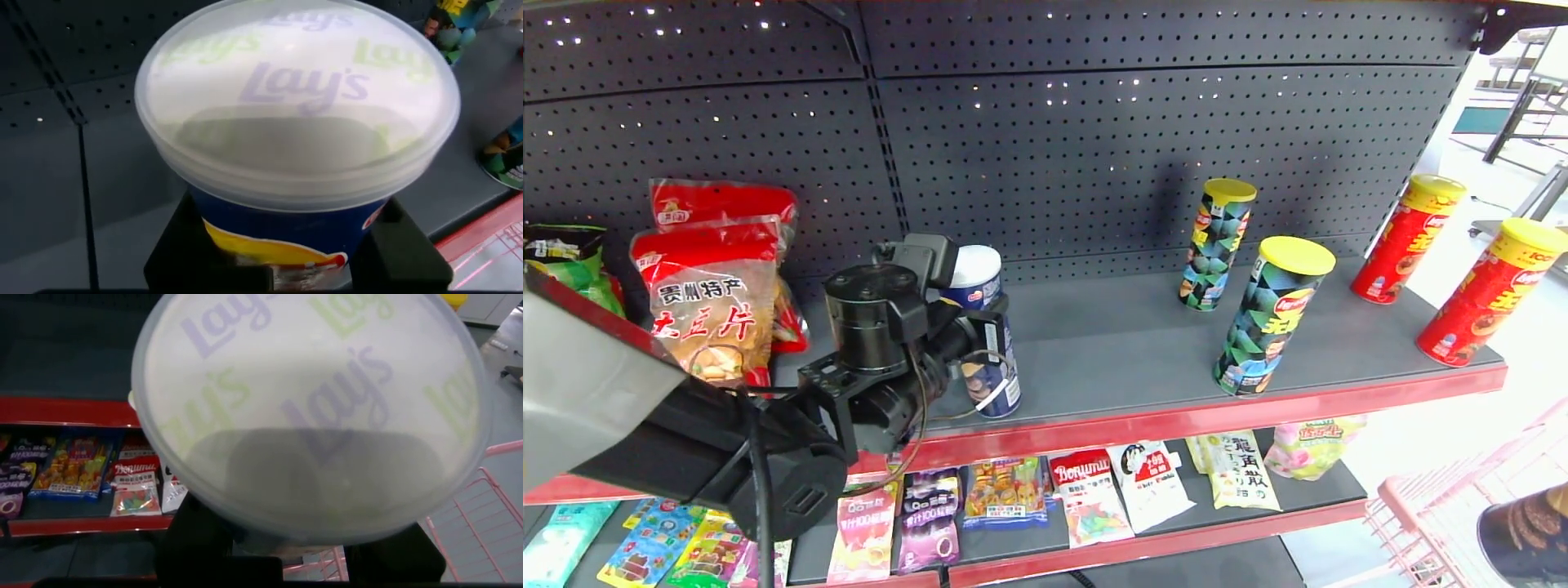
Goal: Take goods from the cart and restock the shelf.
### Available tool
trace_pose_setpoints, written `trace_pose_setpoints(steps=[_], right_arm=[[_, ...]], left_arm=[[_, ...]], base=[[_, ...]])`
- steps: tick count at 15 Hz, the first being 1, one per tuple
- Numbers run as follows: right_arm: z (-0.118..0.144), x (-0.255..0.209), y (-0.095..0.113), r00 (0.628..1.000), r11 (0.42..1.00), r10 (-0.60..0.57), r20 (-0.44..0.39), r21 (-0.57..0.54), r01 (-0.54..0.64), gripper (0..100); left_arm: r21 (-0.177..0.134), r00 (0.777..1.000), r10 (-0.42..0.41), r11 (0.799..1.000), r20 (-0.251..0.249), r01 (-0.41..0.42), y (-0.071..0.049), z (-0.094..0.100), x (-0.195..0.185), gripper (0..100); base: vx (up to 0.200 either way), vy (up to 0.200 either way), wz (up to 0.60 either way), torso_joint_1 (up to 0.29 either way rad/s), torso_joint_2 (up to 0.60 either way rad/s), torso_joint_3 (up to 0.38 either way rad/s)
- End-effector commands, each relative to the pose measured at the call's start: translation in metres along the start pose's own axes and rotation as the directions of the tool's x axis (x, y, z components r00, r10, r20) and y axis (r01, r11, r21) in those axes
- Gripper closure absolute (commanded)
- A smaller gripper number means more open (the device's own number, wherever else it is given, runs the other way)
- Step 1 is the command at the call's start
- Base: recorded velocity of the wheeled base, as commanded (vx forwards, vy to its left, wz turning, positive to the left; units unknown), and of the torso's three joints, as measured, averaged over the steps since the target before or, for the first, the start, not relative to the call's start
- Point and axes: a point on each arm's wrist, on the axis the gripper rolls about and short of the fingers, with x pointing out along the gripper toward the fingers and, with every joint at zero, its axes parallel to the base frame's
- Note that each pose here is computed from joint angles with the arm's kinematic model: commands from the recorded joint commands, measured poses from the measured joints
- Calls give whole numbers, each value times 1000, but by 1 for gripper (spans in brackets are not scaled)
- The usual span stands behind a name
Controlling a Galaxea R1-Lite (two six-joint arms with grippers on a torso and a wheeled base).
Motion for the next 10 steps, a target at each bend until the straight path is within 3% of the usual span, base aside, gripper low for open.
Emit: trace_pose_setpoints(steps=[1, 10], right_arm=[[0, 0, 0, 1000, 1000, 0, 1, 0, 0, 100], [0, -1, 0, 1000, 1000, 0, 4, 2, 0, 100]], left_arm=[[-1, 1000, 16, 1000, 2, -16, 0, -1, 5, 100], [14, 999, 45, 999, -13, -45, 2, -5, 0, 100]], base=[[0, 0, 0, 0, 0, 0], [0, 0, 0, 0, 0, 0]])
